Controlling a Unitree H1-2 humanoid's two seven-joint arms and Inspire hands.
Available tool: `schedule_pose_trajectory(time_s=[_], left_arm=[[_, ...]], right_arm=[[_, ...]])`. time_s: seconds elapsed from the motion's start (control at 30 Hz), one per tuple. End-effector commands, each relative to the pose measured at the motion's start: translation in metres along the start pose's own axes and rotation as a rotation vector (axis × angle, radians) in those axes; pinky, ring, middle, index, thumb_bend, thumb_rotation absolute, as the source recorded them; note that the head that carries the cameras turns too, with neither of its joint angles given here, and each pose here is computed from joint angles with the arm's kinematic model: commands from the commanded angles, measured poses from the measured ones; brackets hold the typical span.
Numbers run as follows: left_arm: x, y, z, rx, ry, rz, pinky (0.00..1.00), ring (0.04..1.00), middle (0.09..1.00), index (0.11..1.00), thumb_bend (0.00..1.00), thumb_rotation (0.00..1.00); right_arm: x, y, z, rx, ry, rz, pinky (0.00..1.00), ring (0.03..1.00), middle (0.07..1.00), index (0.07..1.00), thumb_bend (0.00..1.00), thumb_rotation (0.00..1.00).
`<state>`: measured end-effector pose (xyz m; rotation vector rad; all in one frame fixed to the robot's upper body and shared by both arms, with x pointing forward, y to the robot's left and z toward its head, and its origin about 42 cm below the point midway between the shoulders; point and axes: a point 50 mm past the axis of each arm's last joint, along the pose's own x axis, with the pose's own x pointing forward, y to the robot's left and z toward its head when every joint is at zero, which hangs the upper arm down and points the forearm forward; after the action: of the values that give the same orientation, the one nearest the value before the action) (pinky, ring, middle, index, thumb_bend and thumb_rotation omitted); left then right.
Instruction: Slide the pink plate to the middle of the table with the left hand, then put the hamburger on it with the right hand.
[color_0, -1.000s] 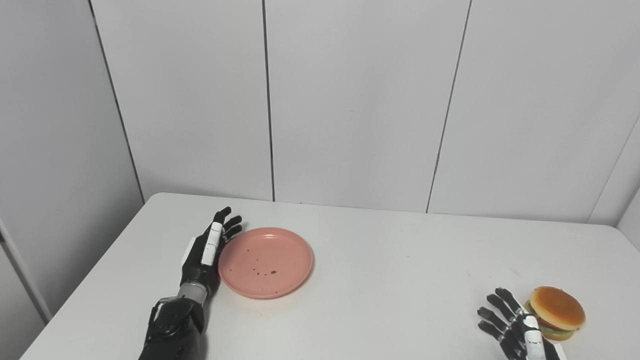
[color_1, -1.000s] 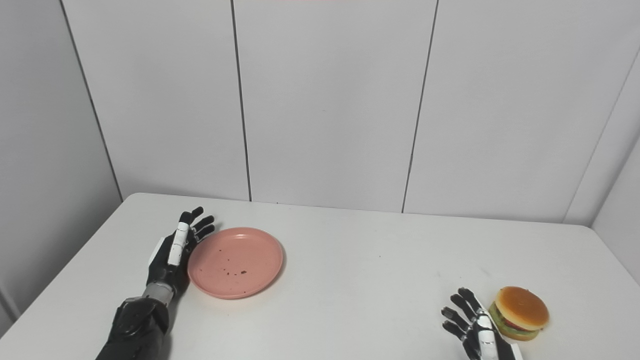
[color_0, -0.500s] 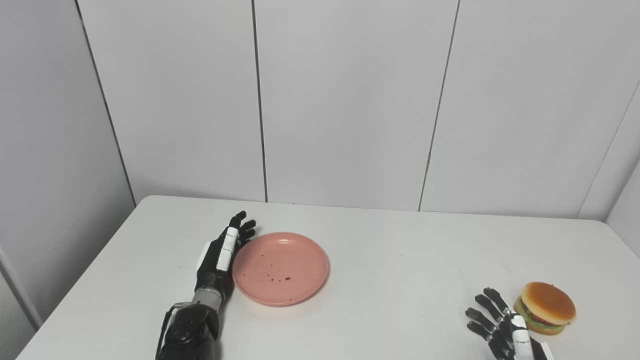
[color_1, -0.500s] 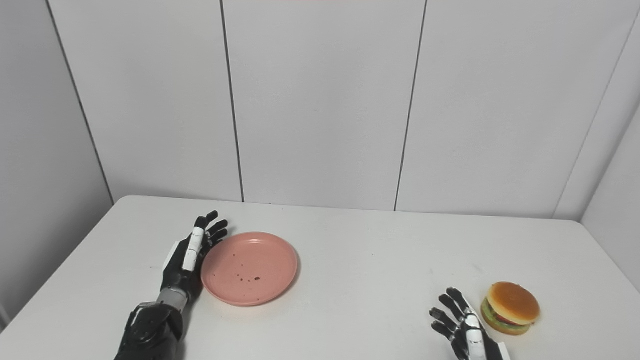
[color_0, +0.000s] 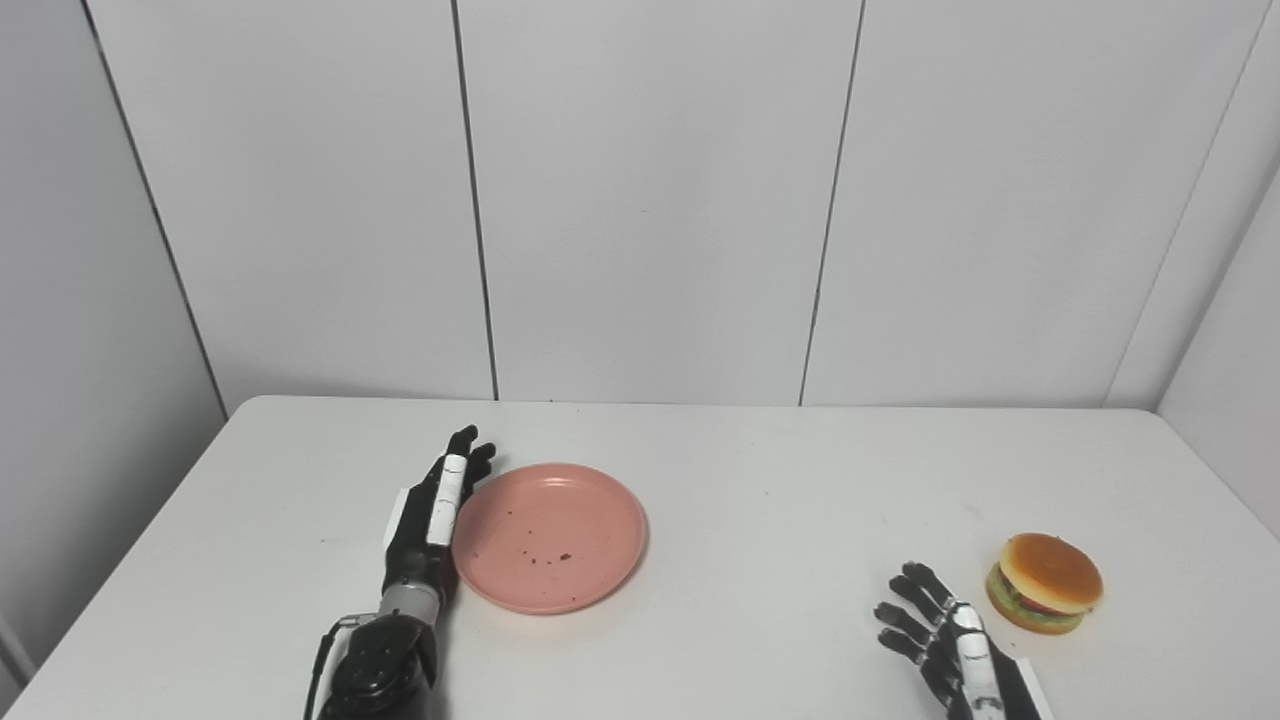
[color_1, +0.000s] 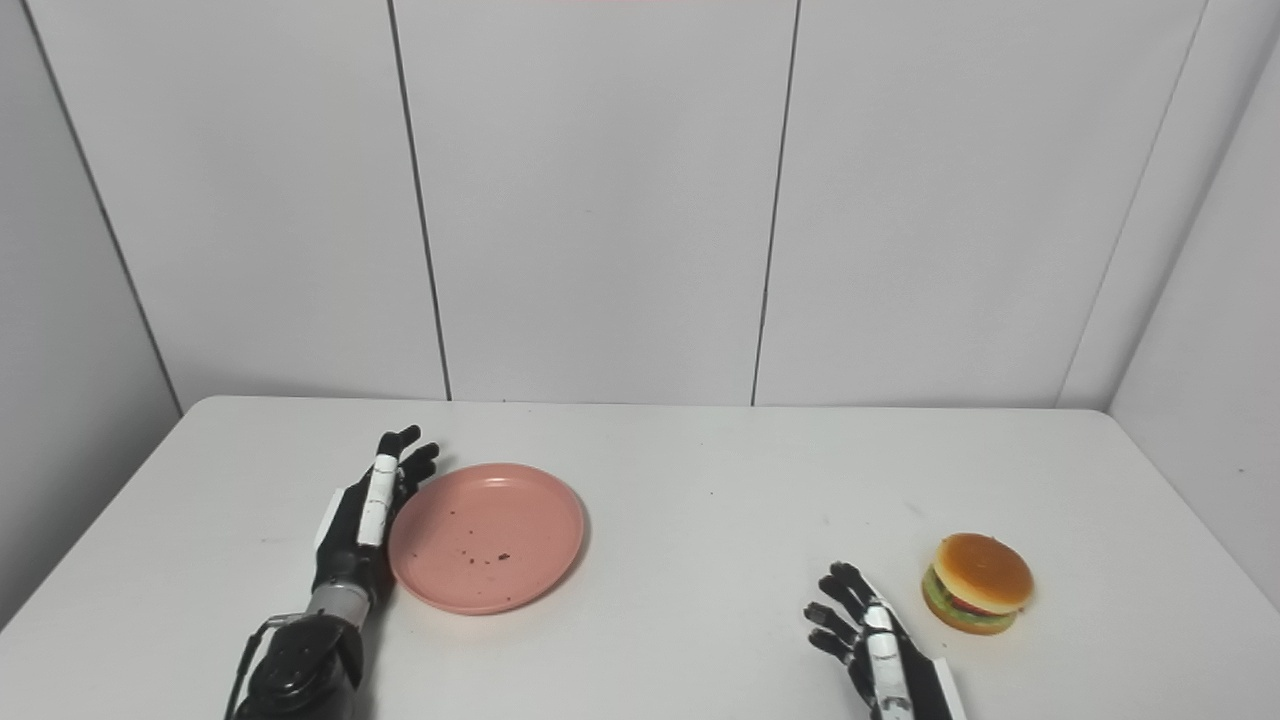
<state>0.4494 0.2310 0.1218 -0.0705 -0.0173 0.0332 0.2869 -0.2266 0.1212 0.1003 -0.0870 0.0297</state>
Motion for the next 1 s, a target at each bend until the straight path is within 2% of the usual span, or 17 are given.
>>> schedule_pose_trajectory(time_s=[0.0, 0.23, 0.5, 0.7, 0.8, 0.97], left_arm=[[0.011, -0.009, 0.017, 0.017, -0.036, -0.023, 1.00, 0.895, 0.853, 0.866, 0.94, 0.94], [0.011, -0.024, 0.015, 0.042, -0.038, -0.037, 0.97, 0.873, 0.833, 0.852, 0.98, 0.94], [0.008, -0.037, 0.014, 0.013, -0.028, -0.059, 1.00, 0.918, 0.868, 0.885, 0.98, 0.93], [0.004, -0.041, 0.014, -0.016, -0.043, -0.083, 1.00, 0.926, 0.880, 0.898, 0.98, 0.92], [0.002, -0.044, 0.016, -0.087, -0.040, -0.081, 1.00, 0.928, 0.885, 0.892, 0.97, 0.89], [-0.005, -0.054, 0.022, -0.116, -0.050, -0.094, 1.00, 0.916, 0.885, 0.896, 0.96, 0.91]], right_arm=[[-0.004, 0.013, -0.007, 0.020, 0.037, 0.007, 0.81, 0.810, 0.866, 0.860, 0.75, 0.99], [-0.002, 0.023, -0.006, 0.021, 0.030, 0.001, 0.80, 0.801, 0.860, 0.856, 0.77, 0.99], [-0.001, 0.031, -0.006, 0.020, 0.033, -0.001, 0.80, 0.797, 0.860, 0.855, 0.79, 1.00], [0.000, 0.037, -0.006, 0.020, 0.031, -0.001, 0.79, 0.799, 0.860, 0.855, 0.80, 0.99], [0.000, 0.040, -0.006, 0.018, 0.035, -0.004, 0.79, 0.796, 0.859, 0.851, 0.81, 0.99], [-0.001, 0.042, -0.005, 0.000, 0.034, -0.004, 0.79, 0.793, 0.857, 0.851, 0.79, 1.00]])
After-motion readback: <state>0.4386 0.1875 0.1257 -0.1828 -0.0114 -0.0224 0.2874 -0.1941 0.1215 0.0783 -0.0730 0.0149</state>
